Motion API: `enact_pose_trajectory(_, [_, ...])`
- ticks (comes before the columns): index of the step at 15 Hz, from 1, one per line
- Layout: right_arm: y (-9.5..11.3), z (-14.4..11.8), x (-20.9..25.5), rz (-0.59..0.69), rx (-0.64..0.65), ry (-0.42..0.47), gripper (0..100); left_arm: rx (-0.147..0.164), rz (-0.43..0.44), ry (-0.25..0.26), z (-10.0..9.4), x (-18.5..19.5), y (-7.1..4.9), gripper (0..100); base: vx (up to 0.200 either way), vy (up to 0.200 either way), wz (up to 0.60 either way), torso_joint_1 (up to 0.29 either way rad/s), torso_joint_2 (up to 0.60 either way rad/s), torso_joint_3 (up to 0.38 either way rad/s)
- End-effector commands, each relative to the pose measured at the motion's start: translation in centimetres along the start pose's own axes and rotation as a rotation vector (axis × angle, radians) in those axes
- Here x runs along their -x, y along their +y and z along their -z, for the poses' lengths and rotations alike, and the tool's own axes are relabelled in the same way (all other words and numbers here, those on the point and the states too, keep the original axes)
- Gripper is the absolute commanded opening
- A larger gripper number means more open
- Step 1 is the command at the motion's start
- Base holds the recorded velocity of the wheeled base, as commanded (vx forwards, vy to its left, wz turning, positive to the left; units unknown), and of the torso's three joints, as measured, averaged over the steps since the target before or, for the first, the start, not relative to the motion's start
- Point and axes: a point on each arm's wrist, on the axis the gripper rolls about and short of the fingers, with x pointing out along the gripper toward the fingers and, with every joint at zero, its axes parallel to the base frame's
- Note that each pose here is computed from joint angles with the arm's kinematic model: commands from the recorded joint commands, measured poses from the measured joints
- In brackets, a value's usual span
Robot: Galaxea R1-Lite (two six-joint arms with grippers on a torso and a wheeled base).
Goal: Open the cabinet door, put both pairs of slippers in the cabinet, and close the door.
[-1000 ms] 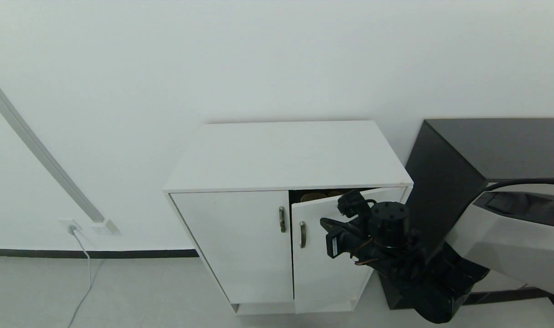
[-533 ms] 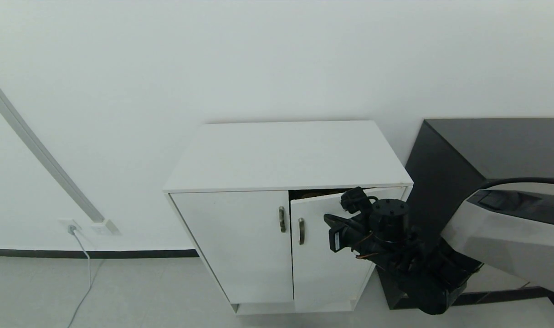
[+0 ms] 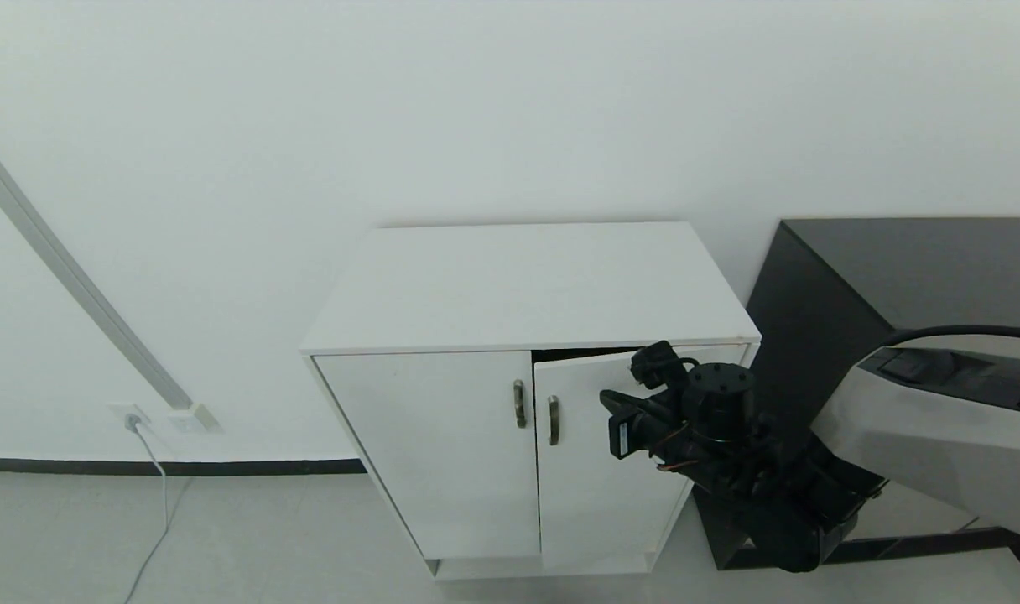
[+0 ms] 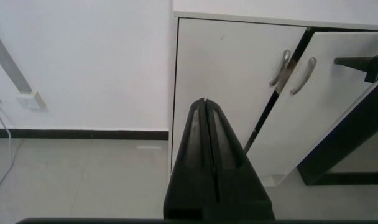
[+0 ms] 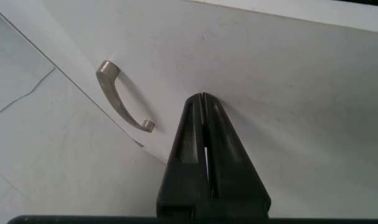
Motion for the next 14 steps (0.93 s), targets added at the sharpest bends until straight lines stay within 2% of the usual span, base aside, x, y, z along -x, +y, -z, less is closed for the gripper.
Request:
enact_pose_trajectory(1, [-0.1,0.2,-0.2,0.003,0.0,0.001,0,0.0,-0.001,0.0,0.0,0.0,0.0,0,0.0,0.0,0.0,0.0,0.0,0.0])
enact_pose_trajectory(14, [-0.9,0.7,-1.6,0.025,-0.003,-0.008,0,0.0,0.0,0.0,0.0,0.0,0.0,0,0.0,0.0,0.0,0.0,0.0,0.0])
